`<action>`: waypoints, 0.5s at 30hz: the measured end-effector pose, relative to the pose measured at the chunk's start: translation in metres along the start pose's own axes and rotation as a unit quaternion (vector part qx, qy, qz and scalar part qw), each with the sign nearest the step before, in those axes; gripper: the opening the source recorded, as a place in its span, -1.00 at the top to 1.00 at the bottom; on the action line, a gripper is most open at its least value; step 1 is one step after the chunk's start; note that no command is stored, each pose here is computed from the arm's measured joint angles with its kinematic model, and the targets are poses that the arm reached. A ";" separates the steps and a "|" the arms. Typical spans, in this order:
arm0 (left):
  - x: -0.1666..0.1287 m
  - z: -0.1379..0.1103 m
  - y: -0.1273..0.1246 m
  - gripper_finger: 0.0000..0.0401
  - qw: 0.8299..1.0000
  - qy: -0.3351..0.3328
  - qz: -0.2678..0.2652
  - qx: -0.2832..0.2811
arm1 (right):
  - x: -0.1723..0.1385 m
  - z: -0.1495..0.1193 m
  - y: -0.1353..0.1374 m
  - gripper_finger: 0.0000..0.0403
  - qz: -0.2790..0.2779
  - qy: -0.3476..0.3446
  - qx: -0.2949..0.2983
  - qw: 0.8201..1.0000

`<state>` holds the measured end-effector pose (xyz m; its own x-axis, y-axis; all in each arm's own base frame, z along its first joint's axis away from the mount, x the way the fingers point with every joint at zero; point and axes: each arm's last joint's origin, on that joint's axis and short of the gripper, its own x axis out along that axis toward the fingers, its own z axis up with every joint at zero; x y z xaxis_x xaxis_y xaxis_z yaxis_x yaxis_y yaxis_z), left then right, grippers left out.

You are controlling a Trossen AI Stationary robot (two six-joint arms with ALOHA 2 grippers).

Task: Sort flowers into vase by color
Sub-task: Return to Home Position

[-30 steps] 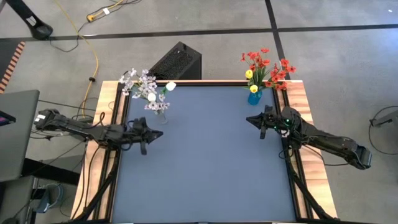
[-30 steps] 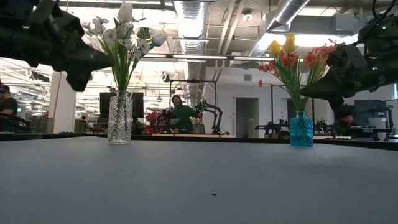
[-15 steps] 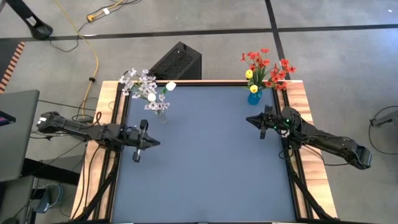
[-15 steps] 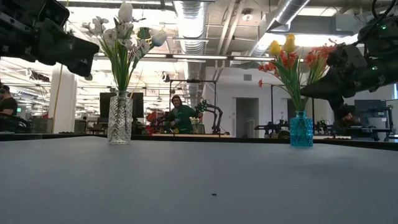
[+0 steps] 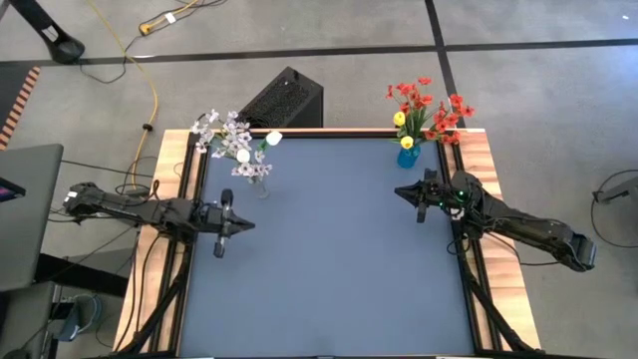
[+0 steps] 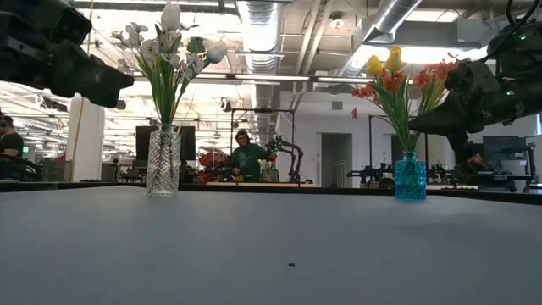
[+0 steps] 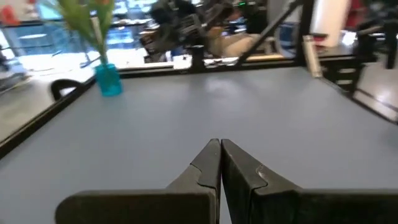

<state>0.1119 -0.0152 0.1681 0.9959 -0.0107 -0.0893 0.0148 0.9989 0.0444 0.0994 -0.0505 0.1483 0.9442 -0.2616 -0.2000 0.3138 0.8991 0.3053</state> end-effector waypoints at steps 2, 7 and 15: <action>0.000 -0.001 0.001 1.00 1.000 0.004 0.019 -0.004 | 0.000 0.000 0.000 0.74 0.000 0.000 0.000 1.000; 0.000 -0.005 0.003 1.00 0.998 0.026 0.046 -0.014 | 0.000 0.000 0.000 0.74 0.000 0.000 0.000 1.000; -0.001 -0.016 0.002 1.00 0.996 0.082 0.046 -0.003 | 0.000 0.000 0.000 0.74 0.000 0.000 0.000 1.000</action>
<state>0.1096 -0.0121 0.1526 0.9654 0.0871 -0.2456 -0.0760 0.9956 0.0544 0.0994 -0.0505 0.1482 0.9442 -0.2616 -0.2004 0.3138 0.8992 0.3050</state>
